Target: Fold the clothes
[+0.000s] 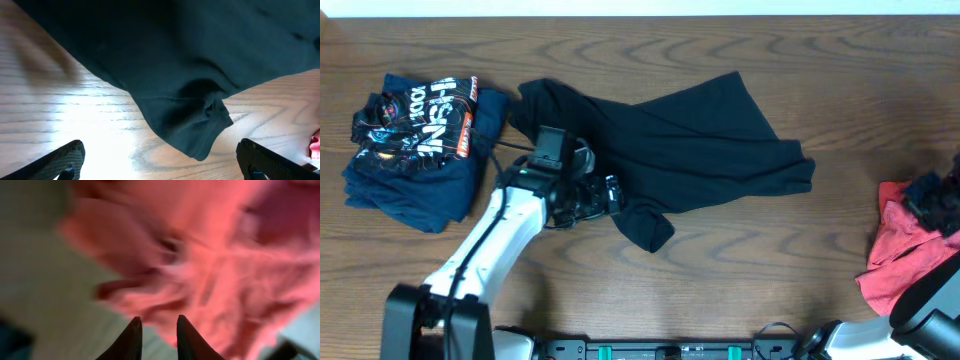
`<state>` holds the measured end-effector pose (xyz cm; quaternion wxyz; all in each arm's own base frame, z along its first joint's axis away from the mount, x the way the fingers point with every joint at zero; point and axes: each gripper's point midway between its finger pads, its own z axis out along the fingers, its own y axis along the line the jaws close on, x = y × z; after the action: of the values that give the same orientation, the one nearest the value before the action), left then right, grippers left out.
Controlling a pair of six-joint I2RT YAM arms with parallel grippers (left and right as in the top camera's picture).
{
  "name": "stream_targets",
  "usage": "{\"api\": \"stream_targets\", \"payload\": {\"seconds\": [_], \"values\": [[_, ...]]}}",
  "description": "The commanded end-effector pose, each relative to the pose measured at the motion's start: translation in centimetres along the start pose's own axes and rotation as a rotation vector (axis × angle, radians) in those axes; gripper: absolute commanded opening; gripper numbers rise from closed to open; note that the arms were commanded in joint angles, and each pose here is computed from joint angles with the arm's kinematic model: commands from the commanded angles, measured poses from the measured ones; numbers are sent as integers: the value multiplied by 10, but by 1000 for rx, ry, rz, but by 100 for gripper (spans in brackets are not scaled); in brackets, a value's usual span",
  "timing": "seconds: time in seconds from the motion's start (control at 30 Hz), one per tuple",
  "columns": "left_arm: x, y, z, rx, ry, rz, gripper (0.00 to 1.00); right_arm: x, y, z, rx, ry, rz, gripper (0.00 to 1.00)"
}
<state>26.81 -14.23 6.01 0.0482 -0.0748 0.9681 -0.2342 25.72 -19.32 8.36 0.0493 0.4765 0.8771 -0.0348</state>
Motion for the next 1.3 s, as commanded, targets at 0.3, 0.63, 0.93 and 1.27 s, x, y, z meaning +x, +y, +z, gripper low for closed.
{"api": "stream_targets", "payload": {"seconds": [0.3, 0.63, 0.93, 1.27], "values": [[30, -2, 59, -79, 154, -195, 78, 23, 84, -22, -173, -37, -383, 23], [44, 40, 39, -248, 191, -233, 6, 63, 118, -18, -247, 28, -529, 15], [43, 97, -11, -487, 115, -288, 6, 139, 144, 11, -381, 188, -654, 17], [60, 109, -26, -571, 159, -294, 6, 189, 151, 51, -421, 201, -751, 32]]}}
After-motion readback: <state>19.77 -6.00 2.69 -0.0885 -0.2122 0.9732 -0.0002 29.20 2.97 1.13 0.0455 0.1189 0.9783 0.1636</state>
